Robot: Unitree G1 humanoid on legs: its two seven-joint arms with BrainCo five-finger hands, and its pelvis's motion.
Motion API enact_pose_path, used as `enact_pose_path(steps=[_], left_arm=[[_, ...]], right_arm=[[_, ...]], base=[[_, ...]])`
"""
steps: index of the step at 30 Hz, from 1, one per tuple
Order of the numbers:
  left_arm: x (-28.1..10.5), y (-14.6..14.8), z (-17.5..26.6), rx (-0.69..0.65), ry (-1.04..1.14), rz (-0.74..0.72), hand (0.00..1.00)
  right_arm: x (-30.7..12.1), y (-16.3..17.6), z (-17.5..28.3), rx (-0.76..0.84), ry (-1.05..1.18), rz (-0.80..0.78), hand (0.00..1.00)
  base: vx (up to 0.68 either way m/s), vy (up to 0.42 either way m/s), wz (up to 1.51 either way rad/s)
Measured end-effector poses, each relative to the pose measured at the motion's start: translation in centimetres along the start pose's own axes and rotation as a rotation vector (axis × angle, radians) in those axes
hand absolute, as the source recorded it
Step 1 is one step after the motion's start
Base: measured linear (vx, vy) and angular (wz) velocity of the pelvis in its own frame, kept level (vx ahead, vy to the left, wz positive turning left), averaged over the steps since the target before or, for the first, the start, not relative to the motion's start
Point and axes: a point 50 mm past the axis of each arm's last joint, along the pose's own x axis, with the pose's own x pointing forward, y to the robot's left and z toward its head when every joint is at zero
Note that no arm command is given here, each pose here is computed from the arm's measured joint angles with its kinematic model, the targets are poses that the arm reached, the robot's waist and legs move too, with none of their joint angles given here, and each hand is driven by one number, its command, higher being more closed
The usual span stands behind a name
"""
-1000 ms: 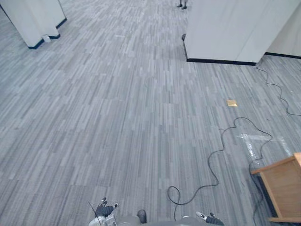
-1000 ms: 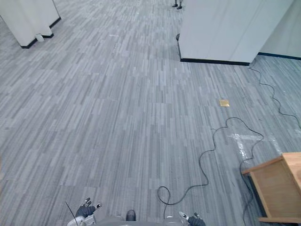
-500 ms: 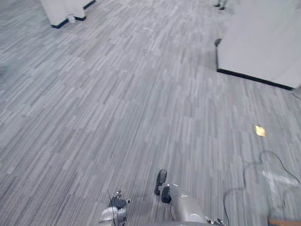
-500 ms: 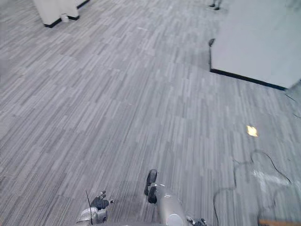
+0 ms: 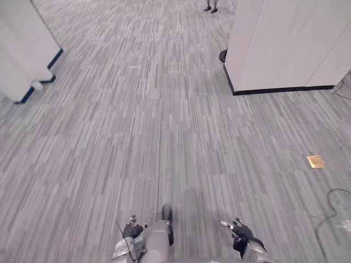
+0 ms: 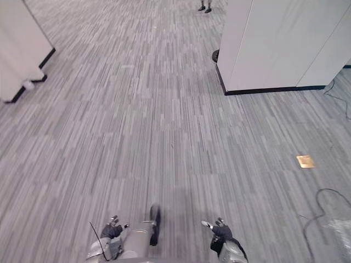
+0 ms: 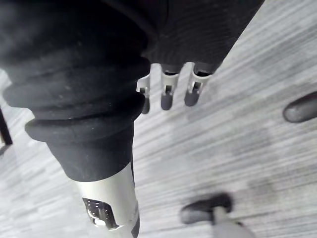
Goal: Organize washtable
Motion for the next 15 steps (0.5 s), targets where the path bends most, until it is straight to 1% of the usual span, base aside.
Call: enact_pose_path(steps=[1,2,4,5,6,9,10,11,13,14,15], left_arm=[[-0.1,0.1,-0.3,-0.025,0.006,0.005,0.0],[-0.2,0.9,-0.4,-0.067,-0.001,0.041,0.0],[-0.4,2.8,-0.7,-0.12,-0.008,0.106,0.0],[-0.6,4.2,-0.9,-0.158,0.0,0.162,0.0],[-0.7,5.1,-1.3,-0.173,0.022,0.201,0.0],[-1.3,6.1,-3.0,-0.18,0.094,0.24,0.0],[-1.5,6.2,-3.5,-0.177,0.111,0.244,0.0],[-1.7,6.3,-4.0,-0.145,0.133,0.238,0.0],[-1.5,6.0,-3.7,-0.068,0.138,0.202,0.0],[-1.1,5.6,-3.0,-0.042,0.125,0.18,0.0],[-0.5,4.3,-2.2,-0.01,0.112,0.136,0.0]], right_arm=[[-0.2,-0.5,-0.5,-0.002,0.017,-0.014,0.0],[-0.3,-0.2,-1.4,-0.001,0.047,-0.013,0.0],[-0.4,-0.1,-2.1,-0.014,0.073,-0.005,0.0],[-0.5,0.3,-2.6,-0.015,0.086,0.004,0.0],[-0.8,0.0,-3.4,-0.018,0.109,-0.002,0.0],[-1.4,-1.0,-4.9,0.001,0.142,-0.032,0.0],[-1.4,-1.2,-4.6,0.013,0.126,-0.042,0.0],[-1.3,-1.6,-3.9,0.023,0.088,-0.055,0.0],[-1.4,-2.3,-3.2,0.061,0.038,-0.083,0.0],[-1.5,-3.0,-3.3,0.078,0.037,-0.109,0.0],[-2.1,-4.5,-4.5,0.101,0.073,-0.159,0.0]], base=[[0.87,0.431,-0.48],[1.05,0.463,-0.29],[1.04,0.4,-0.19],[0.86,0.244,0.02],[0.85,0.208,0.14],[0.71,0.149,-0.05],[0.69,0.157,-0.09],[0.55,0.109,0.08],[0.56,0.055,0.27],[0.68,-0.049,0.75],[0.59,-0.091,0.94]])
